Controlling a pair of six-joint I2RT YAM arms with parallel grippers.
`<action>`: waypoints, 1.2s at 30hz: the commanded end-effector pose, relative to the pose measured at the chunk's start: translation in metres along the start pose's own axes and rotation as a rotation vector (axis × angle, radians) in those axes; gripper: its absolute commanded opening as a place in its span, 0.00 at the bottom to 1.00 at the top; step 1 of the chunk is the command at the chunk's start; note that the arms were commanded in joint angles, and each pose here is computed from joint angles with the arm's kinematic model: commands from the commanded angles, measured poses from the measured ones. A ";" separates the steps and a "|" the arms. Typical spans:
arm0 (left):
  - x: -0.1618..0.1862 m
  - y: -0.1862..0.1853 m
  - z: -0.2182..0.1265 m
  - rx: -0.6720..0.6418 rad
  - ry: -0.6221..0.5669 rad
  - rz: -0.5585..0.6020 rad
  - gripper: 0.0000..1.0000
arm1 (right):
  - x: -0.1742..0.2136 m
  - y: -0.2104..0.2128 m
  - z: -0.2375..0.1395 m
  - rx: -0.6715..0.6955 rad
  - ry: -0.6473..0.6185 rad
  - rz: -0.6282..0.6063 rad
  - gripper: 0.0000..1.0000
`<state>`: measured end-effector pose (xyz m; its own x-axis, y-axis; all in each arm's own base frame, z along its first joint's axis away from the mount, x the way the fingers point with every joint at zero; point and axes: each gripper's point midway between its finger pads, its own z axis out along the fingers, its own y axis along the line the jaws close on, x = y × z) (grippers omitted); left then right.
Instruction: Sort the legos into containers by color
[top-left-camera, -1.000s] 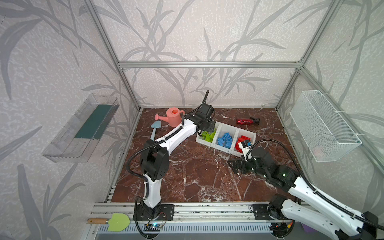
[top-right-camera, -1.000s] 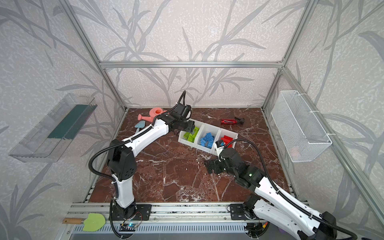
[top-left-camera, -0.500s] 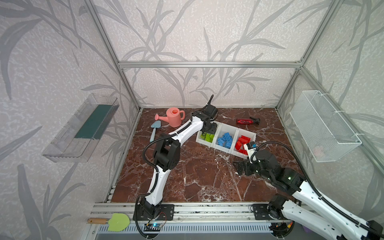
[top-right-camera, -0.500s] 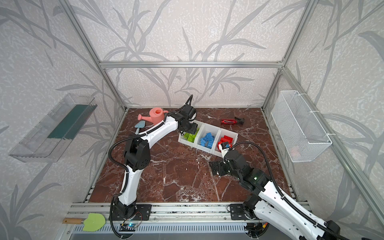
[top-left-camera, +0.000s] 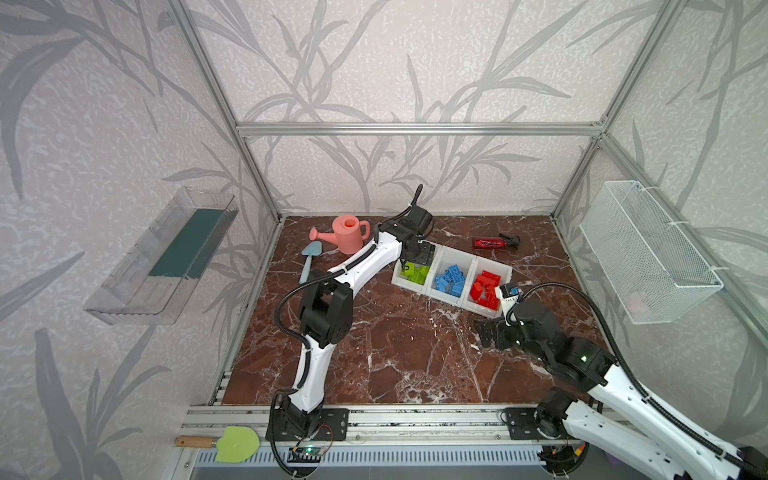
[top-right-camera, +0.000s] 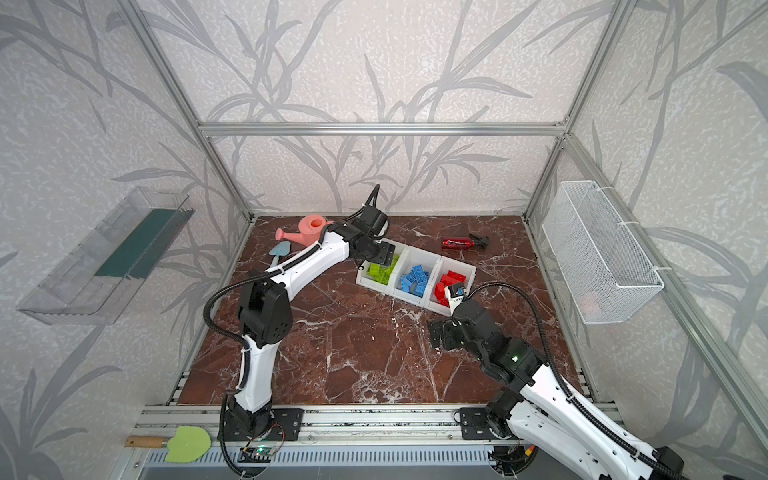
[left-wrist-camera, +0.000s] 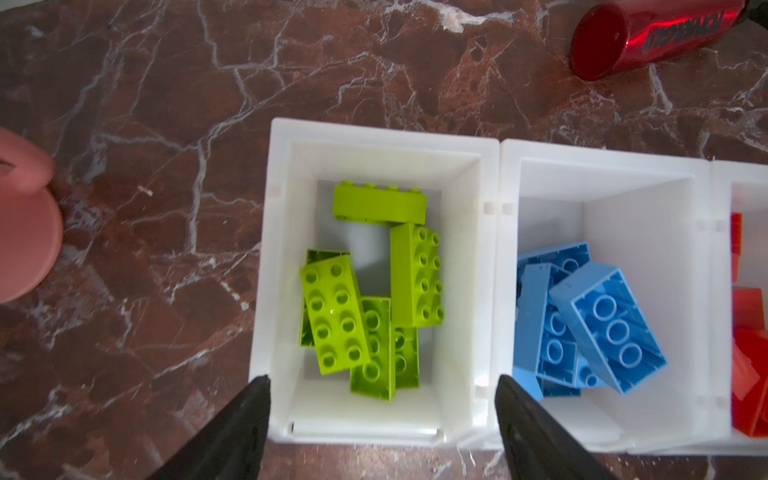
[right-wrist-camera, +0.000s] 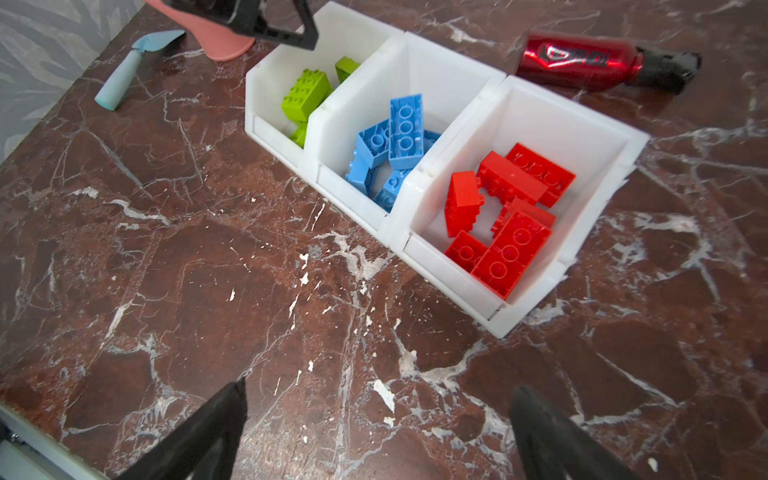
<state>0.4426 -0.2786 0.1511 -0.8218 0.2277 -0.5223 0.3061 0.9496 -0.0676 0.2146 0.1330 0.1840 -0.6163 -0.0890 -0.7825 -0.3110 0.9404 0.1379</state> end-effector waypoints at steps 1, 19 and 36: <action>-0.011 0.005 -0.060 -0.001 -0.122 -0.043 0.86 | -0.021 -0.018 -0.019 0.085 -0.105 -0.037 0.99; 0.150 0.187 -0.166 -0.520 -0.312 -0.264 0.94 | -0.029 -0.101 0.021 0.483 -0.204 -0.006 0.99; 0.163 0.292 -0.064 -0.623 -0.239 -0.420 0.96 | -0.023 -0.200 0.084 0.807 -0.204 -0.017 0.99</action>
<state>0.3328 0.0545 0.0869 -0.7530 -0.1811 -0.6326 -0.3997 0.8895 0.2212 0.3367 -0.0185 0.1061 -0.5478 -0.0760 -0.8332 0.2893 0.9172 -0.2738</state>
